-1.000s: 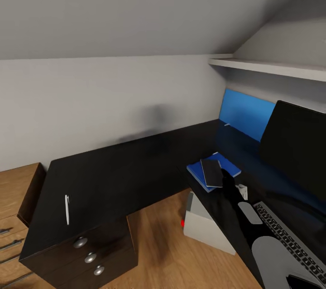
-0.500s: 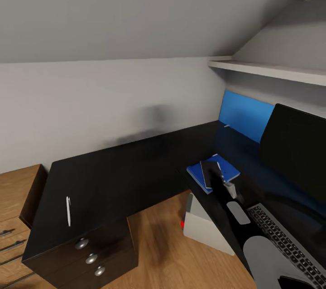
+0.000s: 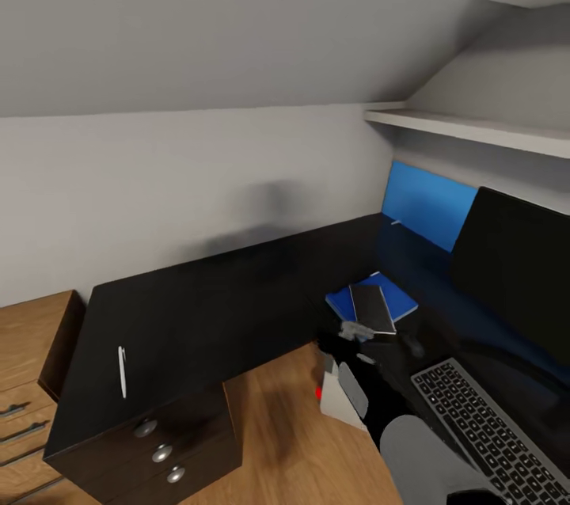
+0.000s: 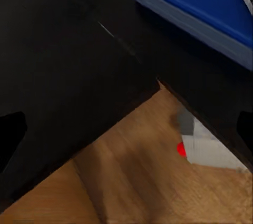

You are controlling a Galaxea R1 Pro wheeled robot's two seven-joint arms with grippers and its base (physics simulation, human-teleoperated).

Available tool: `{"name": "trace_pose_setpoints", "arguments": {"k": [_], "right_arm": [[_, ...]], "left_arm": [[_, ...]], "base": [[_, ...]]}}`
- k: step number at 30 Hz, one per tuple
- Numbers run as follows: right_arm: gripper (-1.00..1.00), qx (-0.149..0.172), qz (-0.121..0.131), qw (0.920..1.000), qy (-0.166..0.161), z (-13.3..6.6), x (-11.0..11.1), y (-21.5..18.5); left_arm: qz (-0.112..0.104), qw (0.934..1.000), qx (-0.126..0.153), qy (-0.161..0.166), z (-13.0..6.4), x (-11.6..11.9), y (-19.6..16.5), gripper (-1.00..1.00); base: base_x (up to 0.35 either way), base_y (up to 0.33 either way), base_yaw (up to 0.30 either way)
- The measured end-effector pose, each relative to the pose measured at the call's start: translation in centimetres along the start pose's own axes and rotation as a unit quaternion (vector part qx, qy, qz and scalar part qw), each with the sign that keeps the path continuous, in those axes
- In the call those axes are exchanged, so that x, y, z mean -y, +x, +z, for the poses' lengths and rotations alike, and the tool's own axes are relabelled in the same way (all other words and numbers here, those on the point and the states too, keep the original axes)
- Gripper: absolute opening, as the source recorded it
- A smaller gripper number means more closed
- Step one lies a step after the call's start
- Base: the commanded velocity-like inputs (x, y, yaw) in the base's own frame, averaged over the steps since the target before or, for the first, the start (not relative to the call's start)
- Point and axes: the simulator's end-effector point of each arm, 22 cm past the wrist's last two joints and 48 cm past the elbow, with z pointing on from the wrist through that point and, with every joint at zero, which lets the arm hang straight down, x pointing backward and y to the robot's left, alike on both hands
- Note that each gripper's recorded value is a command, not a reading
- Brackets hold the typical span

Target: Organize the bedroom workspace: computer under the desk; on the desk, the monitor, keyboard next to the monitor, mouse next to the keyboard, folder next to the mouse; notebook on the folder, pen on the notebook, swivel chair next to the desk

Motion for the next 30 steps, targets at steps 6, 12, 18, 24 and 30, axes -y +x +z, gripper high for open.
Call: {"name": "trace_pose_setpoints", "arguments": {"k": [6, 12, 18, 24, 30], "right_arm": [[1.0, -0.005, -0.146, 0.9879, 0.053, -1.8, -2.2, -2.0], [1.0, 0.003, -0.122, 0.9917, 0.039, -3.3, -3.8, -2.1], [1.0, 0.004, -0.138, 0.9902, 0.024, -3.8, -5.2, -1.2], [1.0, 0.002, -0.173, 0.9848, 0.001, -4.1, -7.3, 0.1], [1.0, 0.002, -0.214, 0.9764, -0.025, -4.9, -9.7, 1.9]], "left_arm": [[0.001, 1.0, 0.001, 0.0, -0.7, 0.1, -0.3, 1.0], [0.001, 1.0, 0.001, -0.001, -0.8, -0.1, -0.4, 1.0], [0.001, 1.0, 0.0, -0.003, -0.8, -0.2, -0.3, 1.0], [0.001, 1.0, -0.002, -0.003, -0.8, -0.2, -0.2, 1.0], [0.002, 1.0, -0.002, -0.003, -0.8, -0.2, -0.2, 1.0]], "base": [[0.0, 0.0, 0.0], [0.0, 0.0, 0.055], [0.0, 0.0, 0.218], [0.0, 0.0, 0.135], [0.0, 0.0, 0.008]]}}
